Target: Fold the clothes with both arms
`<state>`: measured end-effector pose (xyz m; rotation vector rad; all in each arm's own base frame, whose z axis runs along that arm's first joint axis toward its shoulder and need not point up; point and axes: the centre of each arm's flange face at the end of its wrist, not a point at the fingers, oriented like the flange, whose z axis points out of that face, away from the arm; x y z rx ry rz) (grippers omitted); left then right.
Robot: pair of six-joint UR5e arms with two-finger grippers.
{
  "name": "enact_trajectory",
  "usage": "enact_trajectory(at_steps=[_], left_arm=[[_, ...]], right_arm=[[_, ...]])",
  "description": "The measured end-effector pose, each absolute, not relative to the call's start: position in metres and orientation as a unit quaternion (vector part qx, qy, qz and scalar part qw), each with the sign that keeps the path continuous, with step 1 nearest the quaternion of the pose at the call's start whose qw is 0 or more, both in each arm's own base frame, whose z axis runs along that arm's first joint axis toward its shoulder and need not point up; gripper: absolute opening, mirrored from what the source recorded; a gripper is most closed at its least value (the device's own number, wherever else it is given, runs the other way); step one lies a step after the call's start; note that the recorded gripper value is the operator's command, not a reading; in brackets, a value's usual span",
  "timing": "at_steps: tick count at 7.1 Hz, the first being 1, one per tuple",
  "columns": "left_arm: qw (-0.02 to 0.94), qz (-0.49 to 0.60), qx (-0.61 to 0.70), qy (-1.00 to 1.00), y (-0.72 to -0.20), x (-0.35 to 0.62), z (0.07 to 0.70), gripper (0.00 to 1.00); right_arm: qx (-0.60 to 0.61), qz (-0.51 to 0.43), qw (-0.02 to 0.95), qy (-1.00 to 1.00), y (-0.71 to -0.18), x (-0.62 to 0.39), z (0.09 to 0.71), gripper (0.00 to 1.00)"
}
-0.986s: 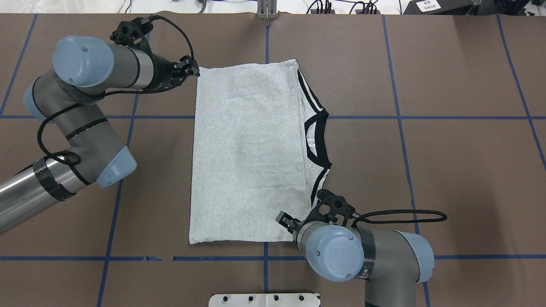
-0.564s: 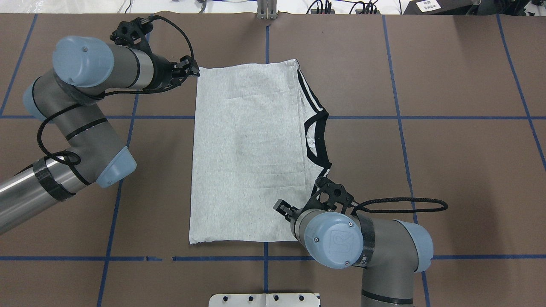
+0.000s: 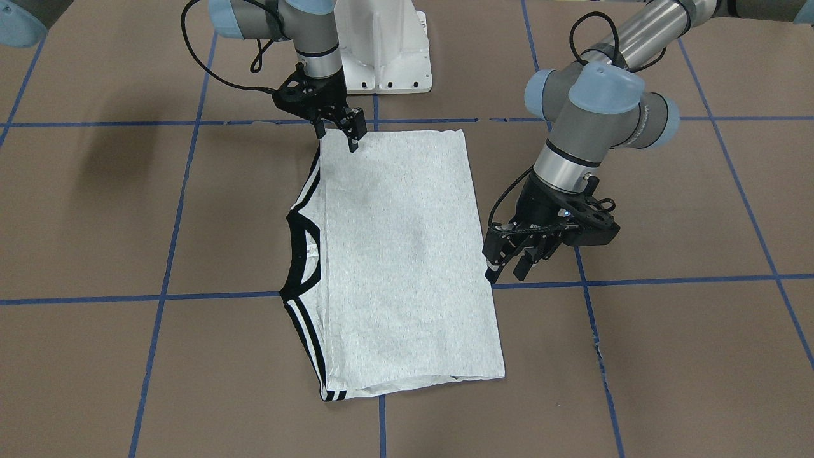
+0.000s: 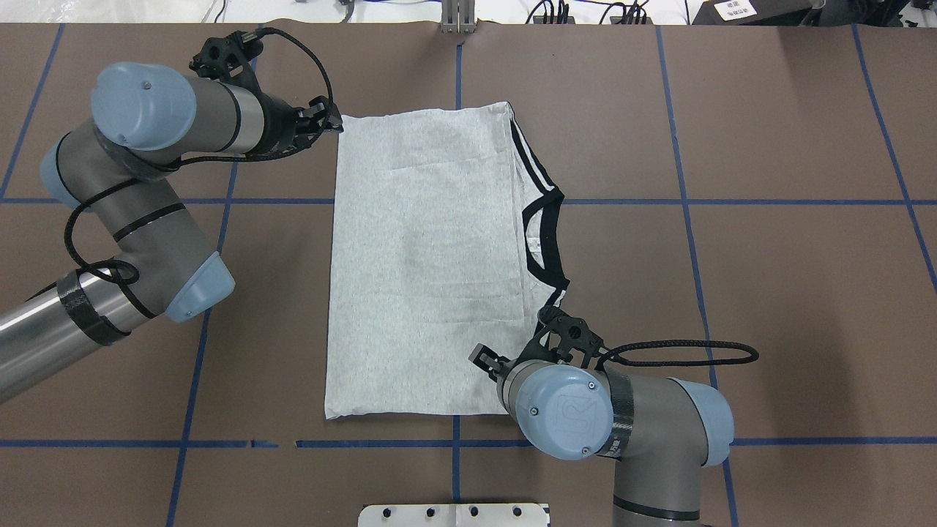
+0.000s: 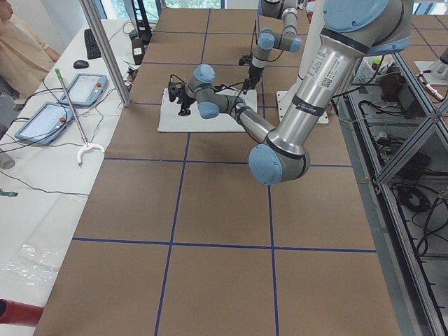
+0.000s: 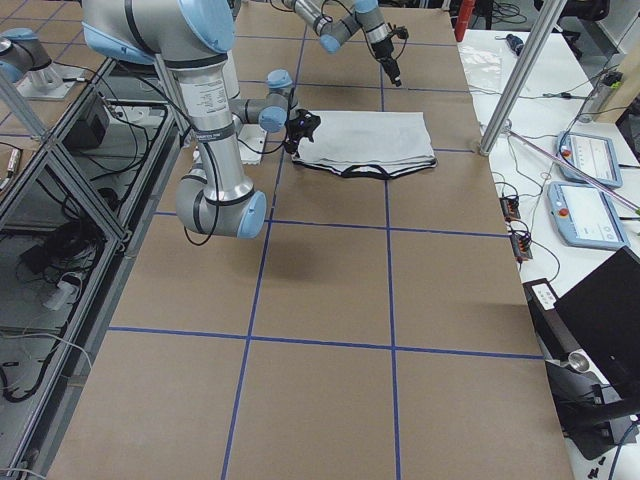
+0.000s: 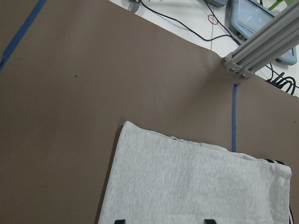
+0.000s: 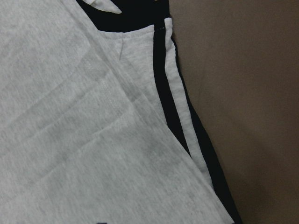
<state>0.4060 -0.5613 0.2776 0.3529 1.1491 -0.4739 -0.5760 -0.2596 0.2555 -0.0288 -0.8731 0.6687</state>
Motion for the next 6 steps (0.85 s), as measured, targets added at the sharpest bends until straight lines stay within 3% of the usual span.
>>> enact_trajectory(at_steps=[6], left_arm=[[0.796,-0.222,0.165,0.538,-0.56,0.405,0.274,0.64]], right_arm=[[-0.019,0.312,0.858,-0.407,-0.248,-0.585,0.264,0.91]])
